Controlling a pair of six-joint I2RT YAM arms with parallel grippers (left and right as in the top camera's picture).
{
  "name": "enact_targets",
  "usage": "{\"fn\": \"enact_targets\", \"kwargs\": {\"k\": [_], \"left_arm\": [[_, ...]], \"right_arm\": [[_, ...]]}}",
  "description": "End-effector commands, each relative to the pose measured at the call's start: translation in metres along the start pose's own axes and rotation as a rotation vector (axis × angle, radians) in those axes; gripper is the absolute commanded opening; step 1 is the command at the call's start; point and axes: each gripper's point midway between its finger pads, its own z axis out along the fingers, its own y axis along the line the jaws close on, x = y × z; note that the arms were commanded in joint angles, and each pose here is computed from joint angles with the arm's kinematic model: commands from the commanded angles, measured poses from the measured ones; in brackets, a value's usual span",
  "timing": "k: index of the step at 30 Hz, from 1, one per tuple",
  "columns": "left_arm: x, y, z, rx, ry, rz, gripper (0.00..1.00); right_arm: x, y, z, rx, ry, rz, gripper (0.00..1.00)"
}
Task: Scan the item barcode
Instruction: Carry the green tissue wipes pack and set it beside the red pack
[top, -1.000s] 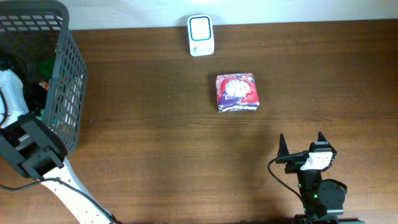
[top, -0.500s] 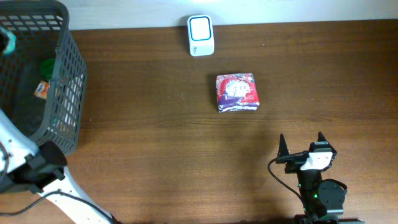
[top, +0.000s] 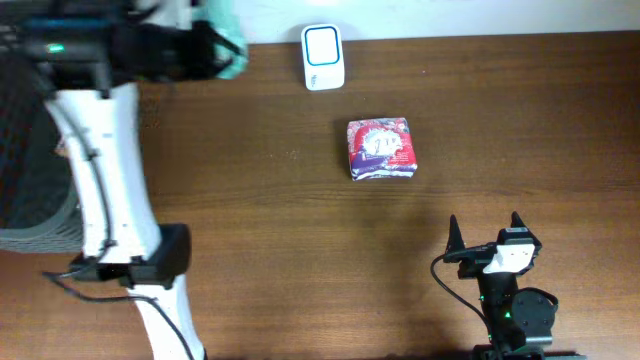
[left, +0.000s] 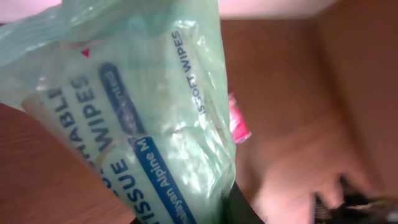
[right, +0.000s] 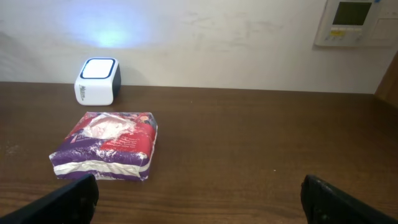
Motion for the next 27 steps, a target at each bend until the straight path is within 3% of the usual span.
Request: {"fn": "enact_targets", "kwargs": {"k": [1,4,6,10,13,16,21,24,26,27], "left_arm": [[0.040,-0.007,0.064,-0.213,0.204,0.159,0.00],[0.095,-0.014,0.127,-0.268,0.419,0.188,0.00],[0.119,-0.014,0.156,-0.270,0.485,0.185,0.00],[0.170,0.006,0.213,-0.327,0.559,0.050,0.00],[0.191,0.025,0.246,-0.371,0.518,-0.119,0.00],[0.199,0.030,0.268,-0.351,0.483,-0.100,0.00],[0.212,0.007,0.282,-0.267,0.510,0.153,0.03],[0.216,-0.006,0.287,-0.242,0.513,0.219,0.09],[0.214,-0.002,0.287,-0.264,0.504,0.245,0.20],[0.212,0.000,0.286,-0.273,0.501,0.244,0.45]], "right_arm": [[0.003,0.000,0.000,0.006,0.004,0.007,0.98],[0.003,0.000,0.000,0.006,0.004,0.007,0.99],[0.003,0.000,0.000,0.006,0.004,0.007,0.99],[0.003,0.000,0.000,0.006,0.004,0.007,0.99],[0.003,0.000,0.000,0.006,0.004,0.007,0.99],[0.003,0.000,0.000,0.006,0.004,0.007,0.98],[0.003,0.000,0.000,0.006,0.004,0.007,0.99],[0.003,0.000,0.000,0.006,0.004,0.007,0.99],[0.003,0.000,0.000,0.006,0.004,0.007,0.99],[0.003,0.000,0.000,0.006,0.004,0.007,0.99]]}}
